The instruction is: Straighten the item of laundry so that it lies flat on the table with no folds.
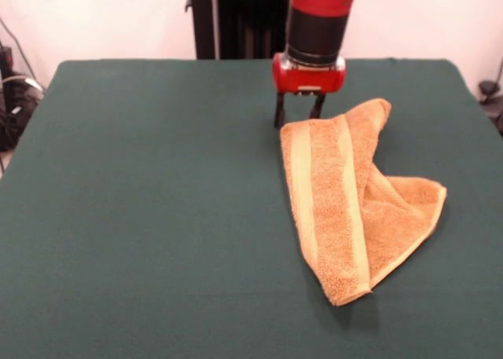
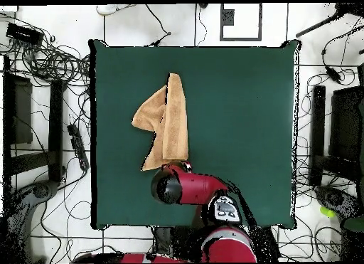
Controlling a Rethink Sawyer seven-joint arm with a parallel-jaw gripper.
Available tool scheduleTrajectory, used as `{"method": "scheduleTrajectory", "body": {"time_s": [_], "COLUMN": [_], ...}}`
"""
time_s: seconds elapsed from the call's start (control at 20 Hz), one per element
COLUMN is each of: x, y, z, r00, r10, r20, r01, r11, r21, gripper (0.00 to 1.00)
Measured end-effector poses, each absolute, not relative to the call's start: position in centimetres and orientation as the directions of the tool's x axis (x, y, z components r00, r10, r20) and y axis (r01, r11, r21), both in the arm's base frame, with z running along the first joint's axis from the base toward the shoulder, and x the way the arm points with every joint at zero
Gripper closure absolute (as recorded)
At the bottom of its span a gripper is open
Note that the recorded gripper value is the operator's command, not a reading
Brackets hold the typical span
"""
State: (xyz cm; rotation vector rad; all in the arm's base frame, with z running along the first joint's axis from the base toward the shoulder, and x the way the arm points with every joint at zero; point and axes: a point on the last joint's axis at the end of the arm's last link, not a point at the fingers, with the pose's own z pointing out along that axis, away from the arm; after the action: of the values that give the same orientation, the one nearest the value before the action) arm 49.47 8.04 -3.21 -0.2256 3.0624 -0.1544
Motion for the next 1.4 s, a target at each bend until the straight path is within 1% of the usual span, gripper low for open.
{"method": "scheduleTrajectory", "body": {"time_s": [0.3, 0.95, 1.4], "x": [50.4, 52.8, 55.3], "y": [7.9, 8.6, 8.3], "z": [-4.0, -3.2, -1.2], "r00": [-0.988, -0.991, -0.993], "r10": [-0.146, -0.13, -0.119], "r20": [-0.057, 0.036, -0.007], "r01": [-0.14, -0.133, -0.118], "r11": [0.984, 0.985, 0.986], "r21": [-0.106, -0.114, -0.119], "gripper": [0.0, 0.0, 0.0]}}
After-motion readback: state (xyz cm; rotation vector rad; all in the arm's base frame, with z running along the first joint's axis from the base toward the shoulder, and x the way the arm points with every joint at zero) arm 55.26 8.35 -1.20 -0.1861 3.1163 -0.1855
